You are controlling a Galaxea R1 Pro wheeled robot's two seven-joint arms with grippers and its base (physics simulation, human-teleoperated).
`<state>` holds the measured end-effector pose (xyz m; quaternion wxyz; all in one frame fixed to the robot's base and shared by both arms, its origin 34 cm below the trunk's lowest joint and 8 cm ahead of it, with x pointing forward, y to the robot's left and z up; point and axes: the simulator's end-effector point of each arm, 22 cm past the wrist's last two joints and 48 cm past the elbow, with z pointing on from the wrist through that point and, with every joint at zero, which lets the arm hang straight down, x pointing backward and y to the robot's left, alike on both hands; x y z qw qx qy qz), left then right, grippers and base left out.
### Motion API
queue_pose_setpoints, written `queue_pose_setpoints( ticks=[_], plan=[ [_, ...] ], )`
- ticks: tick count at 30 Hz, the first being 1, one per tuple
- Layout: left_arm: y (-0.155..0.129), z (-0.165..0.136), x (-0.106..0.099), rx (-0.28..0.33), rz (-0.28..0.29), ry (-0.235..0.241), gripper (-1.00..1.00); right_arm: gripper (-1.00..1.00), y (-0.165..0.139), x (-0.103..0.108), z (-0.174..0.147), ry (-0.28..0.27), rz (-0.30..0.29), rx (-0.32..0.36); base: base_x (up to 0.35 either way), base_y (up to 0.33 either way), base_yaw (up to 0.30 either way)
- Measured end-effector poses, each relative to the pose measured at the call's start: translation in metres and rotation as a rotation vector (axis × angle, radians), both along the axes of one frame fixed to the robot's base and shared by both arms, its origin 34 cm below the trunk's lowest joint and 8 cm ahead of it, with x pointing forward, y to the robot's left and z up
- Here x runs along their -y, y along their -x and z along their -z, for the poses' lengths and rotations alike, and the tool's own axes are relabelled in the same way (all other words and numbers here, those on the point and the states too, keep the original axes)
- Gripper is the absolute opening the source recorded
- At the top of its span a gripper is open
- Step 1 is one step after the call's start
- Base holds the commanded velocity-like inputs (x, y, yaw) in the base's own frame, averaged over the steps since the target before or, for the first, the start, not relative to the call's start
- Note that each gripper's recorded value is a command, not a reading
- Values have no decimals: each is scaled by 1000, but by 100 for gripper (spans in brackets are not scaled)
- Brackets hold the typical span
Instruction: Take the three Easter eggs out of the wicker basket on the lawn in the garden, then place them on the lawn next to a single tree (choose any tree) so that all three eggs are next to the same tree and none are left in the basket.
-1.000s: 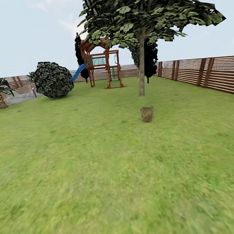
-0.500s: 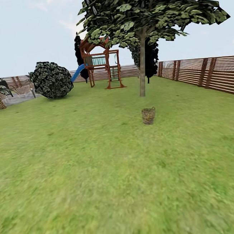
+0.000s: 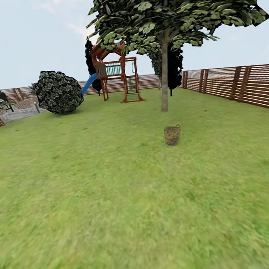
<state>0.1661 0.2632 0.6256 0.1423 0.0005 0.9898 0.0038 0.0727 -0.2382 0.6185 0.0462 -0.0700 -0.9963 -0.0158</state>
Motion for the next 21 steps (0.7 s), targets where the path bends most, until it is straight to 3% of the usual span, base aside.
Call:
queue_pose_setpoints(
  ticks=[21],
  plan=[
    [0,0,0,0,1,0,100,100,-1,10,0,11,-7,2,336,0,0]
  ],
)
